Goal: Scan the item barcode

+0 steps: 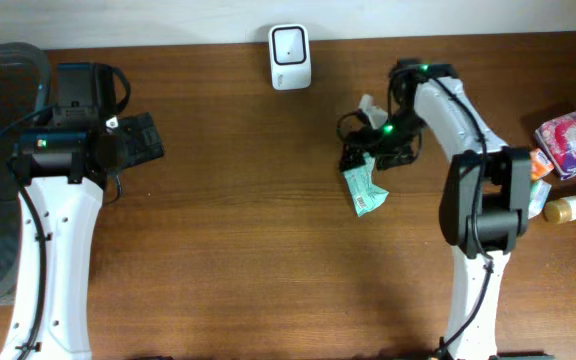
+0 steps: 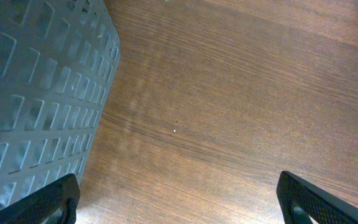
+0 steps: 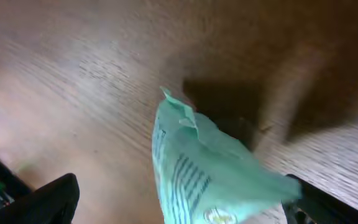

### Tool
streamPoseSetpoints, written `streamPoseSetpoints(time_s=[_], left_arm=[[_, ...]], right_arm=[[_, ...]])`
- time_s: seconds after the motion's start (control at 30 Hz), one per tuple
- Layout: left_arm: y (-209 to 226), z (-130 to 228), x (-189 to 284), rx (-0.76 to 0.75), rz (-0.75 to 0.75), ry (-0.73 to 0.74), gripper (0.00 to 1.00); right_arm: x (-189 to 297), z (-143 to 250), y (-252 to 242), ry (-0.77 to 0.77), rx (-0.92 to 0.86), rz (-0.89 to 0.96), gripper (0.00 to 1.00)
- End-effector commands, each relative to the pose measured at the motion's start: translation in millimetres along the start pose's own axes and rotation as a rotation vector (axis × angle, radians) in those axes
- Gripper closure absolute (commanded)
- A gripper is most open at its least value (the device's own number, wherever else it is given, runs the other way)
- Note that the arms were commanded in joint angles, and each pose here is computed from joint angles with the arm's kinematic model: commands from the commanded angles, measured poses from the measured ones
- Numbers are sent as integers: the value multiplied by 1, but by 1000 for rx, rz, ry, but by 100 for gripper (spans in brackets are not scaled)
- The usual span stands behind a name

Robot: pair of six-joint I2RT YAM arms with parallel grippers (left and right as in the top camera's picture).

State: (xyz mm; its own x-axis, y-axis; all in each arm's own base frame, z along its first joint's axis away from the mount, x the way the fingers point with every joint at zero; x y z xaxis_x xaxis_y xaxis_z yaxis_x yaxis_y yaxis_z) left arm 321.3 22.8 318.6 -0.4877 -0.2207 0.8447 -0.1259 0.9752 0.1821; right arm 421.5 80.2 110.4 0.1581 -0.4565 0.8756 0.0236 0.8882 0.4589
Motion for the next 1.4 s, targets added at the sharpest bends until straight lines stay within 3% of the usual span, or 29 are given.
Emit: streamPoseSetpoints(time_s=[0.0,0.1,0.23,0.4,0.6,0.87,1.13,1.17,1.23,1.37], left_arm=[[3,-1,2,-5,-11,-5,1],[3,-1,2,-5,-11,-5,1],[3,-1,2,-5,-11,-5,1],[3,-1,2,-5,-11,-5,1],[3,-1,2,-5,-11,-5,1],[3,-1,2,-5,-11,-5,1],[3,-1,2,-5,-11,-5,1],[3,-1,2,-5,-11,-5,1],[3,-1,2,-5,-11,-5,1],[3,-1,2,-5,-11,-5,1]], right_arm=[[-20,11,-15,51,-25,18,23],[-25,14,-13,64,-35,-42,83],[4,7,29,35,-20,-395,91],[75,2,100,-41,146,-981,90],[72,6,127,-21,228,-1010,86],[56,1,116,-22,162,-793,86],[55,-1,115,-23,144,-774,85],[49,-3,110,-19,82,-679,85],[21,-12,71,-116,-224,-52,85],[23,2,37,-192,-332,491,86]])
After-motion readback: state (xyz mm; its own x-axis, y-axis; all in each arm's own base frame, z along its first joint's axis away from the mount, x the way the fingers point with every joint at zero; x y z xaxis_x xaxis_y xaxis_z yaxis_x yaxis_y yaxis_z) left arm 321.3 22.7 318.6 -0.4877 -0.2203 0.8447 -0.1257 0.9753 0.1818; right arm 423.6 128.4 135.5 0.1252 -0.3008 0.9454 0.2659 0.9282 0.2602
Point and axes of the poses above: each gripper's point midway between its finger pads, its own x axis back along the fingers, its own y axis along the line the jaws close on, z = x × y, the point moved 8 cm from there along x, back along the fingers, and after that the axes turned 15 degrees about -x, right-handed, at the moved point
